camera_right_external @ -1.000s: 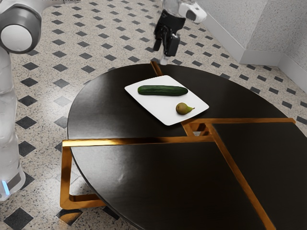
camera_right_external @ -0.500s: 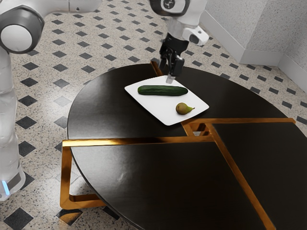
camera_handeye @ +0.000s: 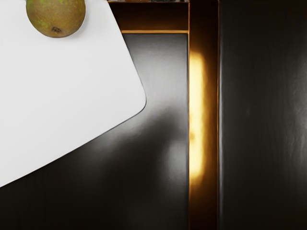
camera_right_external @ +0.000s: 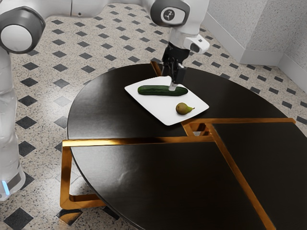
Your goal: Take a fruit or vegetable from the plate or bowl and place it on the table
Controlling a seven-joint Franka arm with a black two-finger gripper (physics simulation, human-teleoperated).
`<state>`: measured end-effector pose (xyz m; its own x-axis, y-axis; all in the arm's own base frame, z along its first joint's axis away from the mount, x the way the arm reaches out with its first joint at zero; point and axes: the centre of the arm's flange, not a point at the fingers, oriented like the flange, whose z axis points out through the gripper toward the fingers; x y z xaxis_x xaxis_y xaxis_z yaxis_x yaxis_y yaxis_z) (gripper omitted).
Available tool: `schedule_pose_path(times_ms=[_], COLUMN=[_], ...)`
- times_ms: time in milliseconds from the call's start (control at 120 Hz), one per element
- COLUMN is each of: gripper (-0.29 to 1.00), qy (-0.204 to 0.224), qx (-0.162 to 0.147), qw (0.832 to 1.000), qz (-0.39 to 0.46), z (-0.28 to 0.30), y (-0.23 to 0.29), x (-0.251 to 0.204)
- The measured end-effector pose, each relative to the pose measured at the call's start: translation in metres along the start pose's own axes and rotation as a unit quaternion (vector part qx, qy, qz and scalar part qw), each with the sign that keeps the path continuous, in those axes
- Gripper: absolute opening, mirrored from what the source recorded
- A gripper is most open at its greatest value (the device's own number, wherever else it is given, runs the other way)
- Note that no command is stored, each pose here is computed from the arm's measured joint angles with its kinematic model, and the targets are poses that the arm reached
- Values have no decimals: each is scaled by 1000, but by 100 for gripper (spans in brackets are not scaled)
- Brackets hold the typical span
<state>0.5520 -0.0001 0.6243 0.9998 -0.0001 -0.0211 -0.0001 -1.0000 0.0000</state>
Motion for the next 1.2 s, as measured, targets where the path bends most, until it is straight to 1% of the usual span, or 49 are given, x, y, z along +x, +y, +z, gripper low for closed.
schedule_pose_path(times_ms=[233,267,308,383,442,725,833,1200], gripper=[70,70,70,70,70,70,70,70], qy=[6,45,71,93,101,111,114,111], qx=[0,-12,-21,-28,-32,-39,-46,-35], qw=[1000,999,997,994,993,993,992,993], qz=[0,2,-8,-44,-49,-25,-29,2], z=[1,-26,-43,-54,-57,-60,-60,-58], y=[0,1,-15,-65,-77,-72,-82,-64], x=[2,25,39,44,45,48,47,49])
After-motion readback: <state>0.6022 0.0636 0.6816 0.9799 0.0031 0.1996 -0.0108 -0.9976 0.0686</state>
